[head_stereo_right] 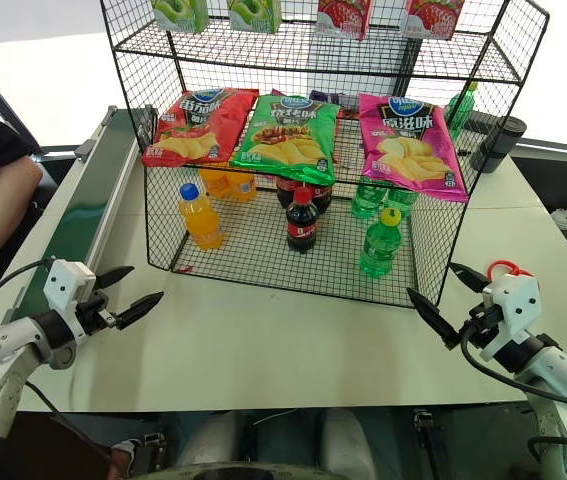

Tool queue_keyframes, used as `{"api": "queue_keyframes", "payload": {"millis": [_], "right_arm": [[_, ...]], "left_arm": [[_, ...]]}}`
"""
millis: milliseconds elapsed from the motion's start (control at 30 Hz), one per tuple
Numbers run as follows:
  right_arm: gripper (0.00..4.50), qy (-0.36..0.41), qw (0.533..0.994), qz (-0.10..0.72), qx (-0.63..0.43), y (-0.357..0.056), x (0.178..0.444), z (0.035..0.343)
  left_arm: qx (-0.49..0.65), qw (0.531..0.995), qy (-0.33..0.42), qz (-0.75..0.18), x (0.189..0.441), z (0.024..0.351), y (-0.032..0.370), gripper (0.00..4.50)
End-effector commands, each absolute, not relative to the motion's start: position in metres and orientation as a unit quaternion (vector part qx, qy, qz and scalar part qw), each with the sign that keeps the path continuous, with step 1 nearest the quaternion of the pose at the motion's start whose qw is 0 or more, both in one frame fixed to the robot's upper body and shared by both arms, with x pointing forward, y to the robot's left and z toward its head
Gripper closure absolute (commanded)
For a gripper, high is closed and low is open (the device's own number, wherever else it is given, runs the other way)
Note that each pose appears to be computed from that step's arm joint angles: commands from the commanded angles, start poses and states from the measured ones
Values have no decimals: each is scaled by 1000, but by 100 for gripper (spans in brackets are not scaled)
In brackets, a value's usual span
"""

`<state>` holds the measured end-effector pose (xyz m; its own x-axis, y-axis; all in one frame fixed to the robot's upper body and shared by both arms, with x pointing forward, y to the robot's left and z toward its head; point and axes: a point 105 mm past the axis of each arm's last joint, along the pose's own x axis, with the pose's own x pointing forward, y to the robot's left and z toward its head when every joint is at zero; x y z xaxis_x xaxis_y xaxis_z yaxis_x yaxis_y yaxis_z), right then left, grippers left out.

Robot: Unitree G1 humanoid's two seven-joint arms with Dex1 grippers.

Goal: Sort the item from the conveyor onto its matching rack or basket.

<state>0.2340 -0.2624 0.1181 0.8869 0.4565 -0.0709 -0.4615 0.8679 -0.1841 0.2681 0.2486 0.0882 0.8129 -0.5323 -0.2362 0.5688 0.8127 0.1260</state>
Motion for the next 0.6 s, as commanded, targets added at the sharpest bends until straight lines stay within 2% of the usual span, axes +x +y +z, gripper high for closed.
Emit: {"api": "queue_keyframes", "payload": {"millis": [33,600], "right_arm": [[4,-12,965,234,-115,-266,236,130],[4,-23,964,238,-120,-260,245,134]], "left_arm": [[104,951,73,-280,272,99,253,0],[102,953,69,-278,278,100,247,0]]}}
